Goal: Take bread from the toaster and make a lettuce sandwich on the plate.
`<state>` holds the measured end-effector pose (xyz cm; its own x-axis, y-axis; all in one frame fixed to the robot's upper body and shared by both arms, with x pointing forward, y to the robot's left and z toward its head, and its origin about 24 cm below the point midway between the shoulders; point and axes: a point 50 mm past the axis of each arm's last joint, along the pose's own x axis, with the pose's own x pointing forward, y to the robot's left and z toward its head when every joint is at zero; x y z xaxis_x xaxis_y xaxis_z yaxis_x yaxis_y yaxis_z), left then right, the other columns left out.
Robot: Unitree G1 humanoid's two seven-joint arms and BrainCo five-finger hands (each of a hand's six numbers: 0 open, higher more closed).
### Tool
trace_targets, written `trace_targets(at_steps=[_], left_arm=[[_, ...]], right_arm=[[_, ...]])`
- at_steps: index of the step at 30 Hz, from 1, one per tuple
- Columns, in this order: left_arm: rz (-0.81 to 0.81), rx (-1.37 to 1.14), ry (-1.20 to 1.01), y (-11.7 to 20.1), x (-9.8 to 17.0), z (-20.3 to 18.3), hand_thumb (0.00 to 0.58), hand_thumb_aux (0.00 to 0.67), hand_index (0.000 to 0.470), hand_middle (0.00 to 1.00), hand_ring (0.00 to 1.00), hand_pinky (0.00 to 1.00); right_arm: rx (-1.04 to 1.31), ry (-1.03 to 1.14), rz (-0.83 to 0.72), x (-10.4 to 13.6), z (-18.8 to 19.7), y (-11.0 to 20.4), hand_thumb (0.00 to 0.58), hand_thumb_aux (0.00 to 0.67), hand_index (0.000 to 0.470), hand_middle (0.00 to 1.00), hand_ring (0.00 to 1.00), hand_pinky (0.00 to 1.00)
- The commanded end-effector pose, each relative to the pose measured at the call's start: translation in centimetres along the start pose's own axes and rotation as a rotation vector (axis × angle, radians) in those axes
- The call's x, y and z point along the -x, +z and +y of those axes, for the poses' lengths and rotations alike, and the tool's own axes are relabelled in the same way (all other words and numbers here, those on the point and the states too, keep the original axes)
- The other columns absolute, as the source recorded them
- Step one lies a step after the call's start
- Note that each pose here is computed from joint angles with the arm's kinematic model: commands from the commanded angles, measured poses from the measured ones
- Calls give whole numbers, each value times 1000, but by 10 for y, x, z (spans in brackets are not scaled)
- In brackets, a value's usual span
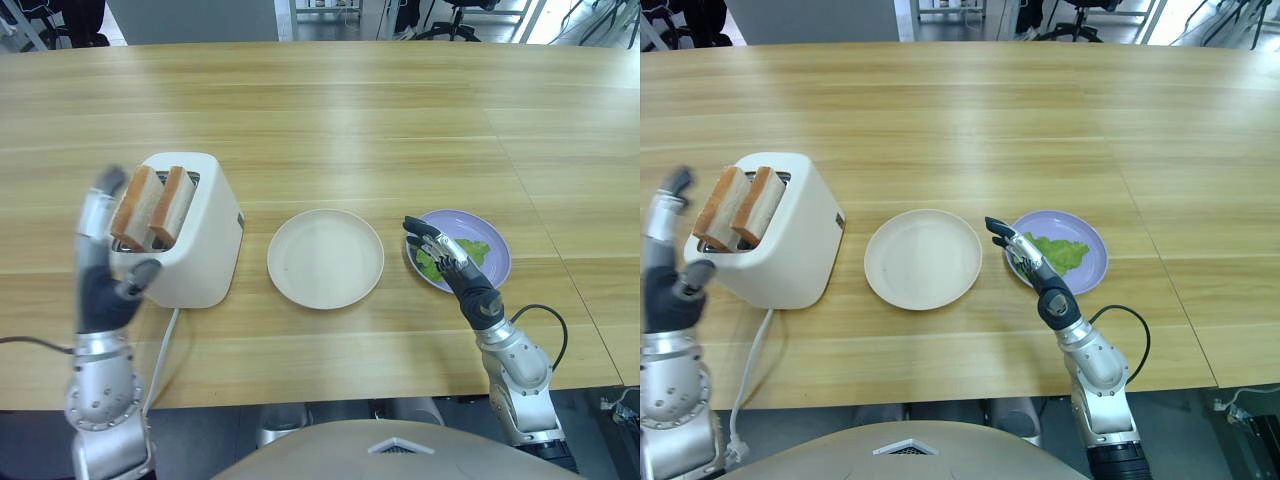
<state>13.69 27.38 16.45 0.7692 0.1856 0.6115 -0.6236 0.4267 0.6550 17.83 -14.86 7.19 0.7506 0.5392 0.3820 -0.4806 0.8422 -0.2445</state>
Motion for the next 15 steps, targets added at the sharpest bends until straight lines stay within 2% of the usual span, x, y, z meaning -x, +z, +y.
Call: trace_targets(at_steps=[1,6,9,15], left_arm=[[71,-320,36,-16,-6,13,0,0,0,0,0,0],[183,-502,-56,-42,-7,2,0,0,0,0,0,0],[258,-578,-187,-57,-3,-15,0,0,0,0,0,0],[307,-544,-346,-69,7,-44,0,0,0,0,0,0]], right_arm=[[0,10,22,-1,1,-3,0,0,0,0,0,0],[-38,71,53,0,5,-3,0,0,0,0,0,0],[-38,65,51,-1,4,-3,0,0,0,0,0,0],[-38,58,52,-1,2,-2,0,0,0,0,0,0]])
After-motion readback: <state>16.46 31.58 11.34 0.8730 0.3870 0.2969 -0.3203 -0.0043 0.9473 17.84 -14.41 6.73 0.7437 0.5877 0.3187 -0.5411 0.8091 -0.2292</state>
